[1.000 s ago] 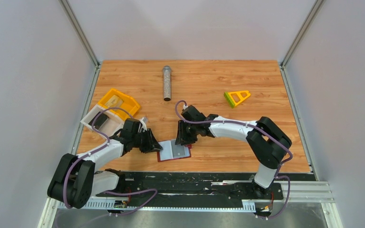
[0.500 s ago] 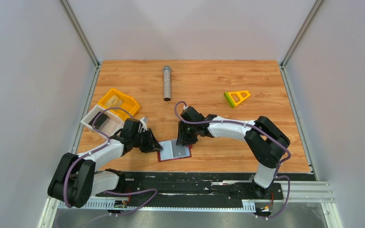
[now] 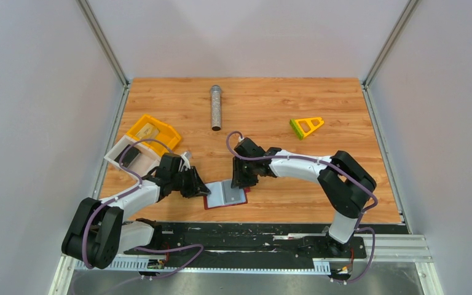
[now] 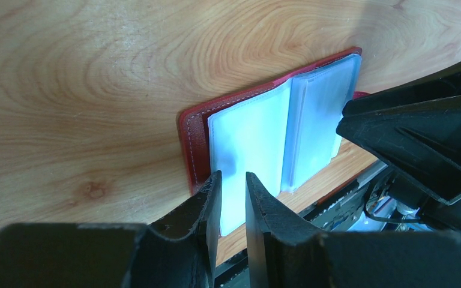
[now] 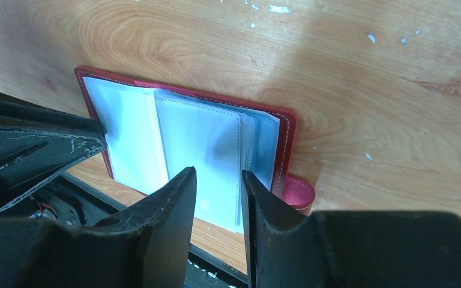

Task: Take the credit cards out of the card holder
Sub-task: Remove the credit card from the card holder.

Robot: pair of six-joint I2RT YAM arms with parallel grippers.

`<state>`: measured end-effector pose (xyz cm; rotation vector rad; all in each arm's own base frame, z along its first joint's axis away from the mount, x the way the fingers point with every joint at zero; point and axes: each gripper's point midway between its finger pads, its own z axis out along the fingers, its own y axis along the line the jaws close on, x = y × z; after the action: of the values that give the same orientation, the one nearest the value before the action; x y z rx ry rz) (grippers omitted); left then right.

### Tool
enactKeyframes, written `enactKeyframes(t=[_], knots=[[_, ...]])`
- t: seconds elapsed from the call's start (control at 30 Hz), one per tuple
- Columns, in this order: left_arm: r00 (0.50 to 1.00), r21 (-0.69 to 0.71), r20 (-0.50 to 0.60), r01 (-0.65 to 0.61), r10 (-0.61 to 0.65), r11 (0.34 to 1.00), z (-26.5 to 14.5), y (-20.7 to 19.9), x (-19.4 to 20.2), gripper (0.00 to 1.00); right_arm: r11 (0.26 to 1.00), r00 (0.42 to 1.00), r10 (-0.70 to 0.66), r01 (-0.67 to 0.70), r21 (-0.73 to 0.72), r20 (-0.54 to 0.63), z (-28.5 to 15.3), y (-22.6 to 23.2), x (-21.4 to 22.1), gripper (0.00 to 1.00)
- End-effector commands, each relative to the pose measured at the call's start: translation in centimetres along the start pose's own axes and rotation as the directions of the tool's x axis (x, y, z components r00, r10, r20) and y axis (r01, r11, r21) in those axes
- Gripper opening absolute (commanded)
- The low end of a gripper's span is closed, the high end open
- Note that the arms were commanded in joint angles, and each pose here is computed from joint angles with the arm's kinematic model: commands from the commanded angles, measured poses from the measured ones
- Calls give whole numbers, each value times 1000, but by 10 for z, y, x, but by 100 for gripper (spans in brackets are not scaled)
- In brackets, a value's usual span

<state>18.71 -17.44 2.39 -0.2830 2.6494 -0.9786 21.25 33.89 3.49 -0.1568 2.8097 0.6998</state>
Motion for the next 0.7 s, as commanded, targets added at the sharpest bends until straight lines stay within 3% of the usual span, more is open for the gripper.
enactKeyframes(t=[0.0, 0.67], knots=[[1000, -2, 17, -24, 24, 1000, 0, 1, -2, 29, 1000, 999, -22, 22, -1, 36, -9, 5, -9, 35], [1000, 10, 12, -17, 17, 1000, 3, 1, 0, 29, 997, 1000, -24, 23, -72, -15, 4, 17, 1, 33]])
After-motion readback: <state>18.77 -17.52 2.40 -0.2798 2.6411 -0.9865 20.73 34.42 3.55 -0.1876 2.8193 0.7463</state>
